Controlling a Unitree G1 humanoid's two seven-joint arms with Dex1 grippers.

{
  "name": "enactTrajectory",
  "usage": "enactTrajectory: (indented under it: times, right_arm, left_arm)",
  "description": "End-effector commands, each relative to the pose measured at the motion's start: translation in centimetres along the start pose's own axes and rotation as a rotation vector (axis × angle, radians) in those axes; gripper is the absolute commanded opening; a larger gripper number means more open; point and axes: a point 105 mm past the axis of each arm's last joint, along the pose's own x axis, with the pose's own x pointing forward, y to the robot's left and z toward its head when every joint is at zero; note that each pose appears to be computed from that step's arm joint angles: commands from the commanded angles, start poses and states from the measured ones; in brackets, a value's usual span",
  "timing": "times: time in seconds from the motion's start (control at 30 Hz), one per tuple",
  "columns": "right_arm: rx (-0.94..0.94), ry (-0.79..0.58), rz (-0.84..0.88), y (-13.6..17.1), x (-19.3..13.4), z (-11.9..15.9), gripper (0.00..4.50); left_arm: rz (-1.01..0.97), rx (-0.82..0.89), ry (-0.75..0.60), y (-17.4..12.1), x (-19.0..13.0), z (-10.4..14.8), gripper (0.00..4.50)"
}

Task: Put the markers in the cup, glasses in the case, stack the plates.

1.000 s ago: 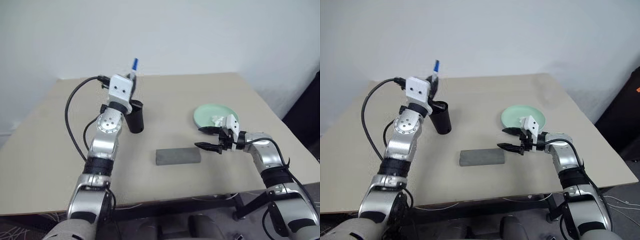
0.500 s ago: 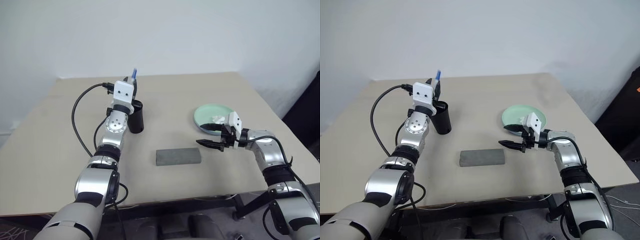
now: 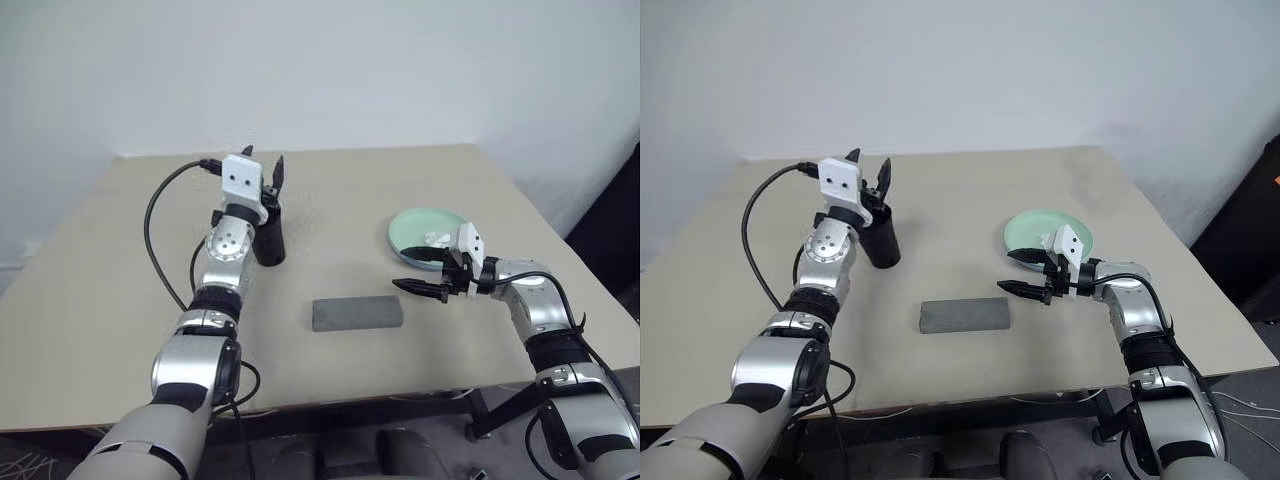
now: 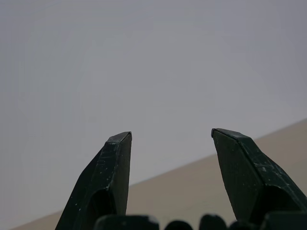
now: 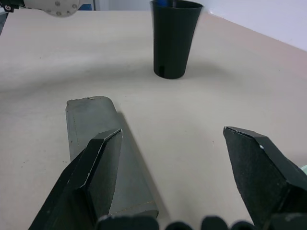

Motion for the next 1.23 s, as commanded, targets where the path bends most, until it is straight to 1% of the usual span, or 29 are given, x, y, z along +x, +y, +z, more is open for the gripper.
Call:
enactTrajectory:
  times: [0.03,0.07,0.13,0.23,0.33,0.4,0.47,0.57,0.7,0.83,0.93,1.1,1.23]
  right_arm:
    - [-0.048,-0.039,-0.01,-0.5,-0.3,1.6,3.66]
    - [-0.046,-0.04,-0.01,-0.5,-0.3,1.6,3.66]
    - [-0.037,-0.036,-0.007,-0.5,-0.5,1.5,3.66]
    - [-0.03,-0.027,-0.004,-0.4,-0.9,1.4,3.66]
    - [-0.025,-0.018,-0.004,-0.5,-1.1,1.3,3.66]
    - [-0.021,-0.009,-0.004,-0.5,-1.4,1.2,3.66]
    - [-0.019,0.001,-0.007,-0.6,-1.9,1.0,3.66]
    - [-0.014,0.017,-0.022,-0.8,-2.4,0.8,3.66]
    - [-0.019,0.046,-0.048,-1.1,-3.6,0.5,3.66]
    - [-0.005,0.062,-0.095,-1.6,-4.6,0.0,3.66]
    - [0.004,0.084,-0.115,-1.7,-5.4,-0.5,3.66]
    - [0.023,0.116,-0.15,-1.9,-7.1,-1.1,3.66]
    - [0.031,0.126,-0.152,-1.8,-7.4,-1.3,3.66]
  left_arm:
    - [-0.116,-0.154,0.013,0.9,-0.9,0.8,2.76]
    - [-0.146,-0.176,0.022,0.8,-1.2,0.9,2.76]
    - [-0.299,-0.196,0.064,0.3,-3.4,1.2,2.76]
    - [-0.499,-0.181,0.169,-0.6,-7.6,1.0,2.76]
    - [-0.603,-0.193,0.268,-0.8,-11.0,0.8,2.76]
    - [-0.636,-0.21,0.325,-0.9,-12.9,0.5,2.76]
    - [-0.632,-0.194,0.373,-0.9,-13.9,-0.1,2.76]
    - [-0.568,-0.128,0.472,0.4,-15.6,-2.5,2.76]
    - [-0.52,-0.082,0.519,1.1,-16.6,-4.2,2.76]
    - [-0.504,-0.052,0.521,1.4,-17.0,-4.7,2.76]
    - [-0.464,-0.048,0.5,1.9,-16.9,-4.6,2.76]
    - [-0.413,-0.004,0.512,3.0,-17.9,-5.1,2.76]
    - [-0.404,0.003,0.522,2.2,-18.6,-5.6,2.76]
